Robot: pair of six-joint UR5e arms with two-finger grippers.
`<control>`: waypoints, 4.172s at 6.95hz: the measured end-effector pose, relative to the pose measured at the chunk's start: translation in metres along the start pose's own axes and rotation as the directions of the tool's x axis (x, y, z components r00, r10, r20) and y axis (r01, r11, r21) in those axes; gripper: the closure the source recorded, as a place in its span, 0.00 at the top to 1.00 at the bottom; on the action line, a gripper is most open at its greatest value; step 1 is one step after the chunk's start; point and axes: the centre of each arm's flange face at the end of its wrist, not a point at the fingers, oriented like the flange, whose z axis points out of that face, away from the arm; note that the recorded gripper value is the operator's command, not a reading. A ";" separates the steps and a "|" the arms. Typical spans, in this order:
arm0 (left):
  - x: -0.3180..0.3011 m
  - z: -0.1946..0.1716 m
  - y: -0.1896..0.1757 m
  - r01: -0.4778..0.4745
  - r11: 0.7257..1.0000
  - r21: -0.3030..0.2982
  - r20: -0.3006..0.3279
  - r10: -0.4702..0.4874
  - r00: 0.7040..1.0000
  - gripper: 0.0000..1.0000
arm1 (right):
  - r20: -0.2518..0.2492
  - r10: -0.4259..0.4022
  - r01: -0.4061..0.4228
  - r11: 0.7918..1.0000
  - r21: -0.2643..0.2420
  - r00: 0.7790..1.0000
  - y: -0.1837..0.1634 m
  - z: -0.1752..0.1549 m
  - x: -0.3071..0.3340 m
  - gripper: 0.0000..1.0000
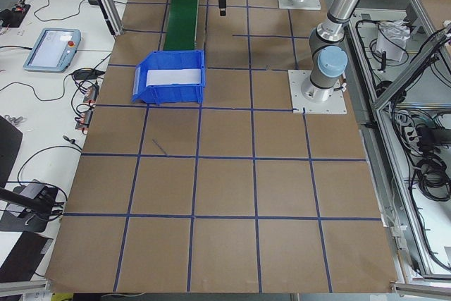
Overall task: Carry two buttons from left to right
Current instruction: 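Carry the yellow switch with the right gripper into the far bin, then lower the yellow switch onto the foam and open the right gripper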
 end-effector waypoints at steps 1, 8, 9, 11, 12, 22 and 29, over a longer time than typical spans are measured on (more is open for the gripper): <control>0.000 0.001 0.001 -0.001 1.000 -0.002 0.002 0.001 1.000 1.00 | -0.002 -0.002 0.002 1.000 -0.001 1.000 0.018 -0.007 0.029 0.08; -0.002 0.003 0.001 -0.003 1.000 -0.005 0.010 0.003 1.000 1.00 | -0.030 -0.030 0.032 0.997 0.064 0.999 -0.035 0.094 0.096 0.08; -0.002 0.003 0.000 -0.002 1.000 -0.005 0.010 0.003 1.000 1.00 | -0.028 -0.030 0.032 0.997 0.077 0.999 -0.041 0.104 0.095 0.08; -0.002 0.002 0.000 -0.002 1.000 -0.004 0.010 0.002 1.000 1.00 | -0.024 -0.029 0.031 0.995 0.092 0.999 -0.046 0.116 0.097 0.08; -0.002 0.002 0.000 -0.002 1.000 -0.003 0.010 0.002 1.000 1.00 | -0.022 -0.027 0.029 0.995 0.092 0.999 -0.046 0.120 0.099 0.08; -0.005 0.000 0.000 -0.005 1.000 0.002 0.014 0.005 1.000 1.00 | 0.017 0.000 -0.002 0.998 0.066 1.000 -0.026 0.144 0.115 0.53; -0.004 0.001 0.000 -0.006 1.000 0.000 0.013 0.006 1.000 1.00 | 0.006 0.007 -0.007 0.997 0.072 1.000 -0.006 0.050 0.107 0.59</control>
